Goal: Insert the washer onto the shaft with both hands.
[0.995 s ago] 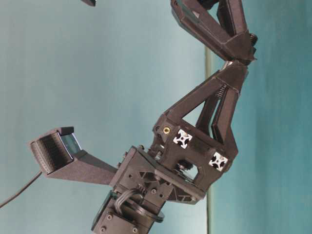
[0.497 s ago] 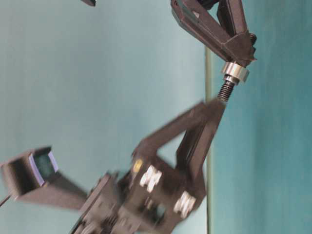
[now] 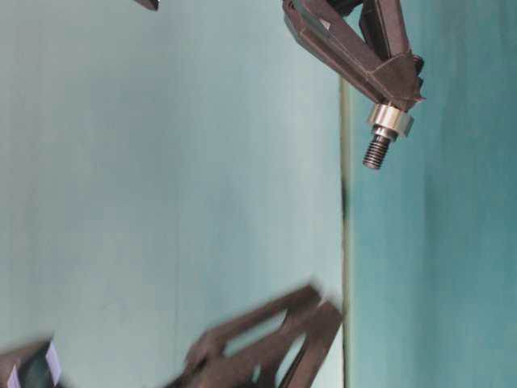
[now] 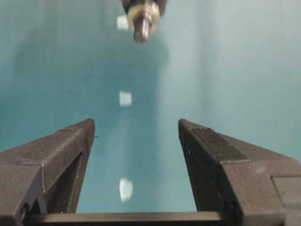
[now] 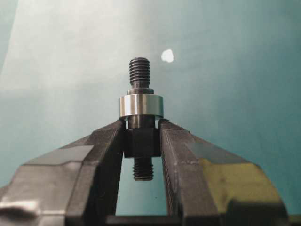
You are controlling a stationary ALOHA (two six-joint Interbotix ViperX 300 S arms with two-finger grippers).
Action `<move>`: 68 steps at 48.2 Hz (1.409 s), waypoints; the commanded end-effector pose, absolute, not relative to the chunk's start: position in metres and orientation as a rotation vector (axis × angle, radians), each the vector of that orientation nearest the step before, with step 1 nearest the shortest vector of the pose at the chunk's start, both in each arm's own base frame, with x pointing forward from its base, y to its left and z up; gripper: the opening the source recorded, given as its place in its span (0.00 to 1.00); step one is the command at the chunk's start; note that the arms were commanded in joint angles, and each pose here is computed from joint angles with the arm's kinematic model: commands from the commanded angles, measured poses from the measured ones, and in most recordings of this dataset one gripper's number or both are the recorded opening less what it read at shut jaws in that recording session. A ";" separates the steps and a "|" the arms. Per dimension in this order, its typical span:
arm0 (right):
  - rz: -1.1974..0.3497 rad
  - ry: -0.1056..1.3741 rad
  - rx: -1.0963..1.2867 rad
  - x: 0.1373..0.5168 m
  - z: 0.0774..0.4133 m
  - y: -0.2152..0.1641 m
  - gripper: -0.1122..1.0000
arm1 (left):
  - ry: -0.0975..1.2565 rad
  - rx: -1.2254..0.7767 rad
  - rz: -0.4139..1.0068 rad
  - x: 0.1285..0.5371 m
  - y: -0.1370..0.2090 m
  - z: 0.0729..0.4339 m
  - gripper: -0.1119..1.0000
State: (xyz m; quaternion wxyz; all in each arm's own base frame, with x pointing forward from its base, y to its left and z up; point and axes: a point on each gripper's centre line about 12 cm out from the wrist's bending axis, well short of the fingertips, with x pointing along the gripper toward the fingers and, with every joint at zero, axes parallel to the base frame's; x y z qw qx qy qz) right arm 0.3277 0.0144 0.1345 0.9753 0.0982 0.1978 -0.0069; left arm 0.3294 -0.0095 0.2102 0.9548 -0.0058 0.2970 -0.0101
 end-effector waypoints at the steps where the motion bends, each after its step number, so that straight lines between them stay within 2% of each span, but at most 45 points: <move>1: -0.010 0.367 0.202 0.332 0.141 0.015 0.10 | 0.566 -0.011 -0.022 0.322 -0.009 0.221 0.77; 12: -0.010 0.367 0.202 0.332 0.141 0.015 0.10 | 0.560 -0.012 -0.017 0.310 -0.007 0.221 0.77; 68: -0.008 0.324 0.201 0.332 0.145 0.014 0.10 | 0.563 -0.013 -0.014 0.312 -0.007 0.222 0.77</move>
